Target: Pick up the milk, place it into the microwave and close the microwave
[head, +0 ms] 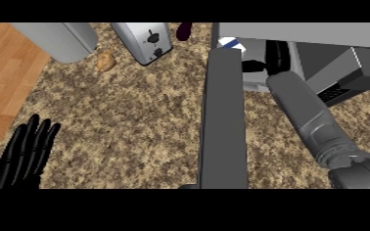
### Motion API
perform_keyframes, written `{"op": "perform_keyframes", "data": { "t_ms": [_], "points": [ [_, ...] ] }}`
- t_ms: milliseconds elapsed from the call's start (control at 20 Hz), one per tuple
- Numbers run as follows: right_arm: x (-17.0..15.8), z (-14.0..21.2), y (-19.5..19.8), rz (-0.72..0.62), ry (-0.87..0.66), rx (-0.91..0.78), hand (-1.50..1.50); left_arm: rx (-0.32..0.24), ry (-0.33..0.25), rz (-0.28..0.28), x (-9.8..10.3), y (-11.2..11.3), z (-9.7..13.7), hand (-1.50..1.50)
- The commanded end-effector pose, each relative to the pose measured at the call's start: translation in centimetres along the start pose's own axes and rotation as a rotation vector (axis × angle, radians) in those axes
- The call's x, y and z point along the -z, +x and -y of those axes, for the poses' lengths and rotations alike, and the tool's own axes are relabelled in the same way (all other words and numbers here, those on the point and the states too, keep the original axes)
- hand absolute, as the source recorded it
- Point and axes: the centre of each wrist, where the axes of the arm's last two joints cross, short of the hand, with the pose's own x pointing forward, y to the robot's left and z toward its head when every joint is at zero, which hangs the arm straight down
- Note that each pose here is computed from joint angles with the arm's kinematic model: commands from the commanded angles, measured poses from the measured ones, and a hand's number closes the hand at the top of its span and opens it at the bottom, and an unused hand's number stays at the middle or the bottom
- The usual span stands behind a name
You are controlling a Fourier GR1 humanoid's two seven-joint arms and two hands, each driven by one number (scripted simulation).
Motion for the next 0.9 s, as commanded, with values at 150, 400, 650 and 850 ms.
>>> {"op": "perform_keyframes", "data": {
  "t_ms": [150, 400, 650, 850],
  "points": [
    [0.3, 1.1, -0.8, -0.013, -0.065, 0.007, -1.5, 0.009, -0.005, -0.009, -0.8, 0.3, 0.9, -1.5],
    [0.3, 1.7, -1.3, 0.0, -0.103, 0.017, -1.5, -0.013, -0.014, -0.019, -0.2, -1.3, 2.4, -1.5],
    [1.0, 4.3, -2.8, 0.013, -0.168, 0.013, -1.5, 0.001, -0.009, -0.01, -0.7, -1.1, 1.4, -1.5],
    [0.2, 5.2, -4.3, 0.014, -0.116, 0.084, -1.5, 0.013, 0.002, -0.015, -0.7, 0.9, 1.2, -1.5]
  ]
}}
